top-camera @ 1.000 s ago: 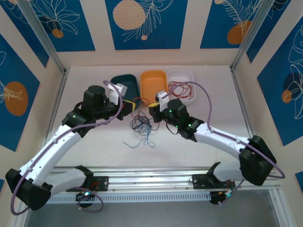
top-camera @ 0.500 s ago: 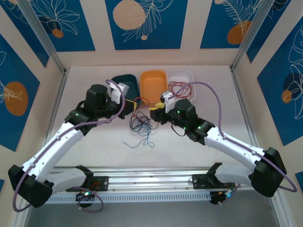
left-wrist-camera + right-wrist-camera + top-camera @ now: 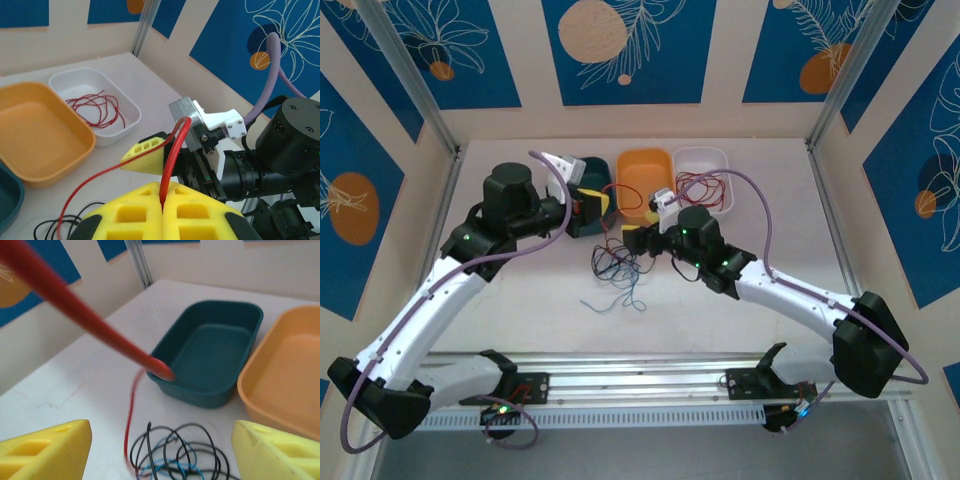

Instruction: Untangle the cables

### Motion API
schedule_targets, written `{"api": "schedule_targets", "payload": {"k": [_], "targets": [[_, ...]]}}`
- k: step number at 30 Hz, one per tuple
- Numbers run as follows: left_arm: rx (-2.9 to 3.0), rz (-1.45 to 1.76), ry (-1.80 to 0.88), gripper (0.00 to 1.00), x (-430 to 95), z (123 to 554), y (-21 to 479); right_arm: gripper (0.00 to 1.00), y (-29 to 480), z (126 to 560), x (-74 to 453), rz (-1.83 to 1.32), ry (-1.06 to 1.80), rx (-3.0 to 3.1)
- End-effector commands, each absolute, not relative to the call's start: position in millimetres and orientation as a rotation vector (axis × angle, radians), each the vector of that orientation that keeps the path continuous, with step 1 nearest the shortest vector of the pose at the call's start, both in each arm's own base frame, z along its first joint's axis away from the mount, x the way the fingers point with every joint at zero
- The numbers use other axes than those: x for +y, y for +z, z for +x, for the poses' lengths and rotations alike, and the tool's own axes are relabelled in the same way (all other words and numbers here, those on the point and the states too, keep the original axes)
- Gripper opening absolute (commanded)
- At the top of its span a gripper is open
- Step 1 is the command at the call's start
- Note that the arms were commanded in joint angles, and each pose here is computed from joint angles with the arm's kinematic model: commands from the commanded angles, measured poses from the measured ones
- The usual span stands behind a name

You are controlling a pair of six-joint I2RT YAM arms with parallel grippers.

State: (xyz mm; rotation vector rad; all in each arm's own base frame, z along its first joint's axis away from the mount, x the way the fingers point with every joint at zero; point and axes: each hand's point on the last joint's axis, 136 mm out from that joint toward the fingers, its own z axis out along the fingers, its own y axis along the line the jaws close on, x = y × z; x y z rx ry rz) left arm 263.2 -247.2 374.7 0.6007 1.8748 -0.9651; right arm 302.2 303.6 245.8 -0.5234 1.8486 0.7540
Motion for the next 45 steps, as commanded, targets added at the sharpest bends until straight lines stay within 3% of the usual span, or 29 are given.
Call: {"api": "schedule_targets", "payload": {"k": [1, 6, 10, 12, 17, 22, 25, 31, 36, 45], "targets": [[1.780, 0.637, -0.983, 0.00, -246, 257, 402, 0.74, 288, 317, 306, -0.448, 0.769, 1.721], [1.738, 0.649, -0.977, 0.00, -244, 253, 418, 0.75, 301, 330, 301, -0.408, 0.750, 1.687], [1.719, 0.657, -0.978, 0.00, -244, 250, 424, 0.68, 313, 327, 299, -0.420, 0.764, 1.661], [1.723, 0.655, -0.976, 0.00, -243, 250, 423, 0.60, 319, 323, 297, -0.428, 0.770, 1.650], [1.740, 0.636, -0.957, 0.00, -241, 253, 417, 0.25, 327, 307, 289, -0.443, 0.809, 1.634], [1.766, 0.614, -0.949, 0.00, -240, 260, 410, 0.05, 331, 291, 283, -0.459, 0.848, 1.647], [1.792, 0.603, -0.940, 0.00, -241, 265, 402, 0.00, 336, 284, 279, -0.448, 0.869, 1.666], [1.910, 0.563, -0.932, 0.00, -245, 281, 361, 0.00, 346, 268, 275, -0.434, 0.940, 1.762], [2.010, 0.530, -1.127, 0.00, -272, 287, 308, 0.00, 348, 267, 268, -0.362, 0.954, 1.883], [2.043, 0.557, -1.292, 0.07, -322, 283, 267, 0.00, 337, 299, 241, -0.156, 0.912, 2.063]]}}
